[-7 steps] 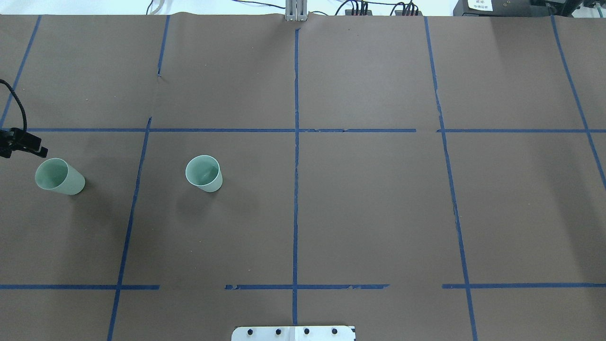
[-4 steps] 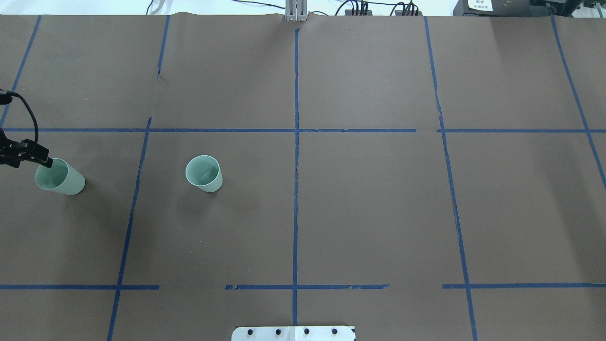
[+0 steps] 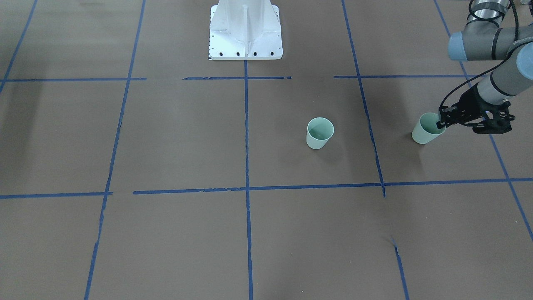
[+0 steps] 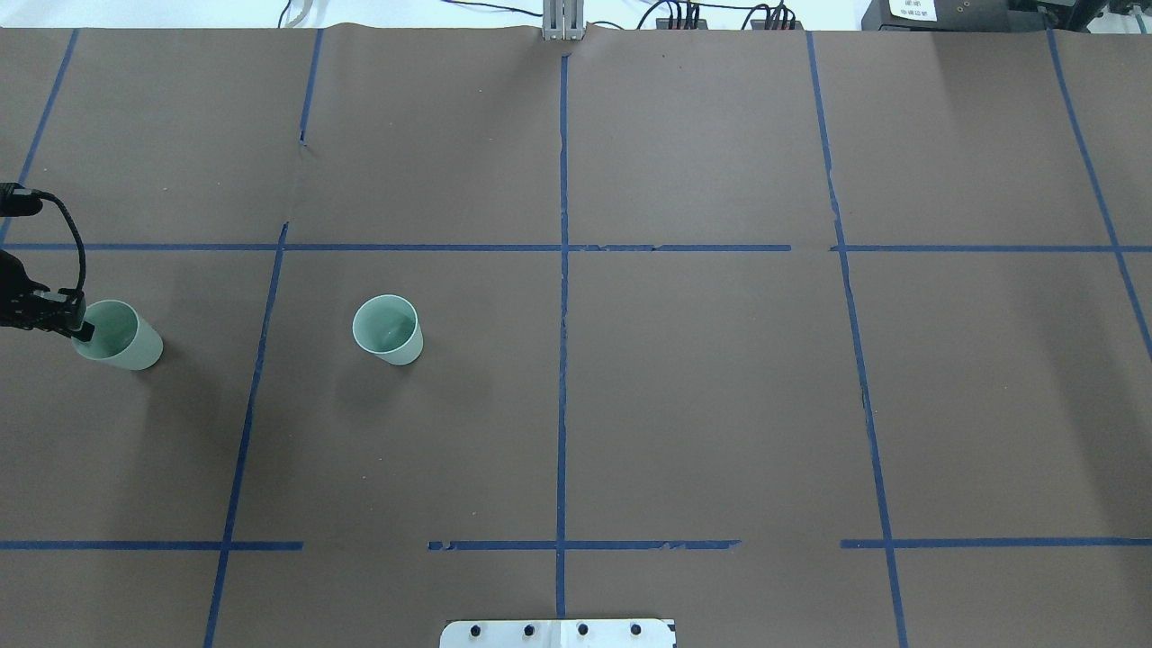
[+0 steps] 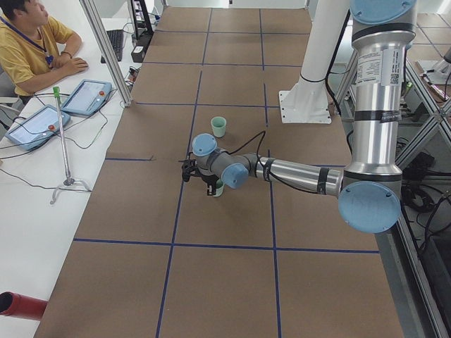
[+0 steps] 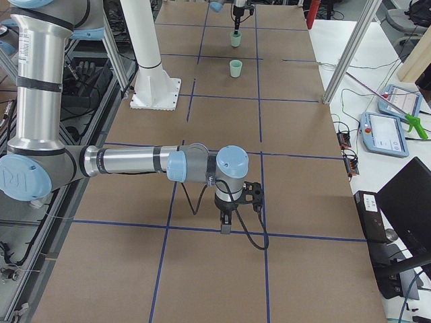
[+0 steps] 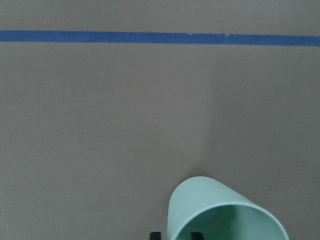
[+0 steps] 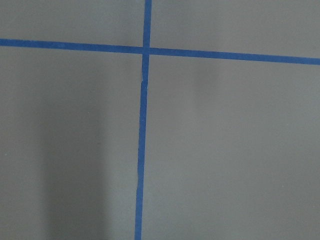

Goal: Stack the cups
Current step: 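Lift the held cup and carry it over the other green cup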

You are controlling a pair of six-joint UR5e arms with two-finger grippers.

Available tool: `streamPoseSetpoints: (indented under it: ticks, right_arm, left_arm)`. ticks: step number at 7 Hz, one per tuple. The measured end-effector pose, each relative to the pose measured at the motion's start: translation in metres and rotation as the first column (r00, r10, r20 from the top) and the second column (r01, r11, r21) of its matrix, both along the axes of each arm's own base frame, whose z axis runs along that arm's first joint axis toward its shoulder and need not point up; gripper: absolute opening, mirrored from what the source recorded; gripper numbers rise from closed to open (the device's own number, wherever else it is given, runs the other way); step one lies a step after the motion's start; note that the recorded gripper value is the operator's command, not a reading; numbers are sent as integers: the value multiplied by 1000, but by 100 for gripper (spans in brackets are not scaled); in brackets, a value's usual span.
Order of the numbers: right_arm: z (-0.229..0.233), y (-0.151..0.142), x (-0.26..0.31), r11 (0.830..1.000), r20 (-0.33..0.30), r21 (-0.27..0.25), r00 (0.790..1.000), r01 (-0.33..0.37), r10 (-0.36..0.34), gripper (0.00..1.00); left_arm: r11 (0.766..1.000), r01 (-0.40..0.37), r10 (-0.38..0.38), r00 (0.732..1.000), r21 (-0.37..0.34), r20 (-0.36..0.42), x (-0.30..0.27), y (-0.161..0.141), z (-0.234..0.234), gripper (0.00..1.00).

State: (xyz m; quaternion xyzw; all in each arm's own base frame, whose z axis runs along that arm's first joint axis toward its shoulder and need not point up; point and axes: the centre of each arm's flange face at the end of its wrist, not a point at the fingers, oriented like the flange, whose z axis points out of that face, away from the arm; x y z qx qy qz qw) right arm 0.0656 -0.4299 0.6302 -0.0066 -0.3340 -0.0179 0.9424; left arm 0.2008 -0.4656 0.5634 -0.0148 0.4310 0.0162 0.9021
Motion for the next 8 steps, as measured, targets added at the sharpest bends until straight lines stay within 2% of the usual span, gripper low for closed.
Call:
streamPoseSetpoints:
  ticks: [2,4,6,8]
  right_arm:
    - [0,0,0,1000,0,0,1000,0,0,100]
    - [0,0,0,1000,0,0,1000,0,0,100]
    - [0,0,0,1000,0,0,1000,0,0,100]
    - [0,0,0,1000,0,0,1000,0,0,100]
  left_arm:
    - [1000,-1,1,1000,20,-16,0,-1,-15,0]
    - [999,1,0,999,36,-39,3,-11,-58,0]
    - [998,44,-47,998,-45,-49,21,-42,-146,0]
    - [978,140,-153,986,-157,-73,45,-65,-232,0]
